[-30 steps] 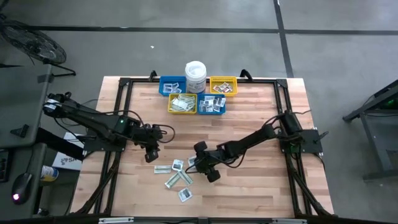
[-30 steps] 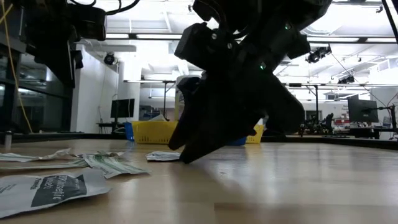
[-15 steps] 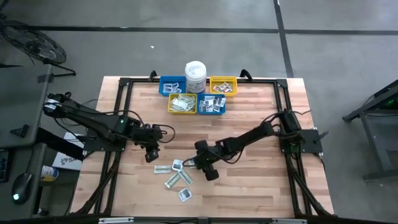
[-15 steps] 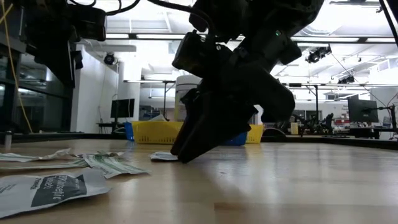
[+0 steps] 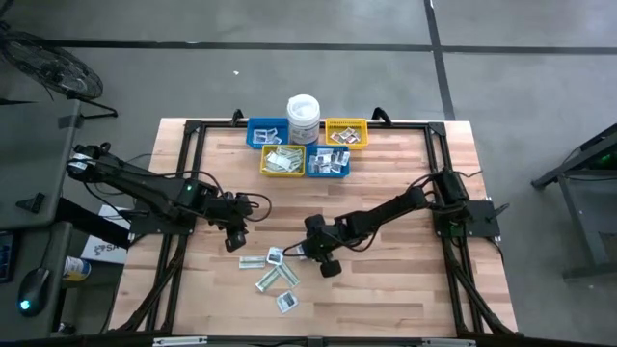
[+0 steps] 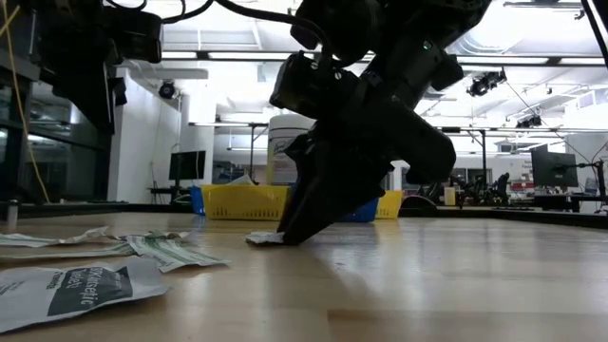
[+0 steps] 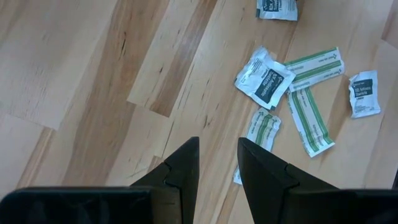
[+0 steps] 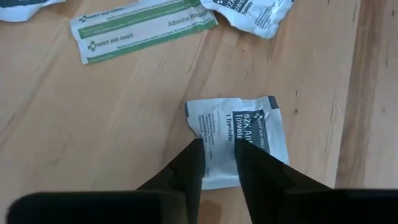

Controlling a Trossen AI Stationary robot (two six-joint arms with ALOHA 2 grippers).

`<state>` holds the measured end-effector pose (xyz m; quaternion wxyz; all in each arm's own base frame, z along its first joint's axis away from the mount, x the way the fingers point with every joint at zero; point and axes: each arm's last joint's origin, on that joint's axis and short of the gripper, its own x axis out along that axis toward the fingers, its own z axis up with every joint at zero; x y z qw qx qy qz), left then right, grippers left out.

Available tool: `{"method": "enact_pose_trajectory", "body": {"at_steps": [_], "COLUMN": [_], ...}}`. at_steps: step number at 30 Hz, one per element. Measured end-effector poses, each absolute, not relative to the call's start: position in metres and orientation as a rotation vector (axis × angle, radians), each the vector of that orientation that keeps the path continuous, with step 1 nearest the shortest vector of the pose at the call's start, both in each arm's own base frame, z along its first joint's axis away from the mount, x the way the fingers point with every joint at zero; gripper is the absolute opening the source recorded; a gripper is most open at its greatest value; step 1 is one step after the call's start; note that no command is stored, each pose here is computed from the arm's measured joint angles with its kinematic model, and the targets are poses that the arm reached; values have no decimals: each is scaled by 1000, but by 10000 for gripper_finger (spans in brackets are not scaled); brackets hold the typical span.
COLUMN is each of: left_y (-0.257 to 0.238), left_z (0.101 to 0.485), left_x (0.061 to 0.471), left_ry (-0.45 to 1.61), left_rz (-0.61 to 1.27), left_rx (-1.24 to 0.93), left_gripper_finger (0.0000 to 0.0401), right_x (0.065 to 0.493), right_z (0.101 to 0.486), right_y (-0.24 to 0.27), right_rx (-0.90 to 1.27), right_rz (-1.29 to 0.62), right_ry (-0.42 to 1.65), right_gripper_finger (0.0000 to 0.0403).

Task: Pick & Place First Aid Supplies
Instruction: Put the black towelette pack into the right blue bin

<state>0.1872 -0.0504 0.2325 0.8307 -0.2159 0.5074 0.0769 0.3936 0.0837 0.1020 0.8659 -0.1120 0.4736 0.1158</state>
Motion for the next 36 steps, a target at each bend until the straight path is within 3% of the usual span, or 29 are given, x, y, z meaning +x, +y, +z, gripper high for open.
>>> {"method": "enact_pose_trajectory", "body": {"at_steps": [10,23,36], "left_y": [-50,-50,-50], "left_z": [232,233,233], "left_x": [187,187,188], "left_ry": [1076,1075,1065], "left_rz": [163,161,175], "left_rx": [-458,-455,-446], "left_gripper_finger": [111,111,111], "right_x": [390,383,372], "right_z": [102,141,197], "right_y": [99,102,31], "right_rx": [-268,-274,-93], "right_rz": [151,-71,-341], "right_ry": [974,883,850], "right_gripper_finger": [7,2,3]}}
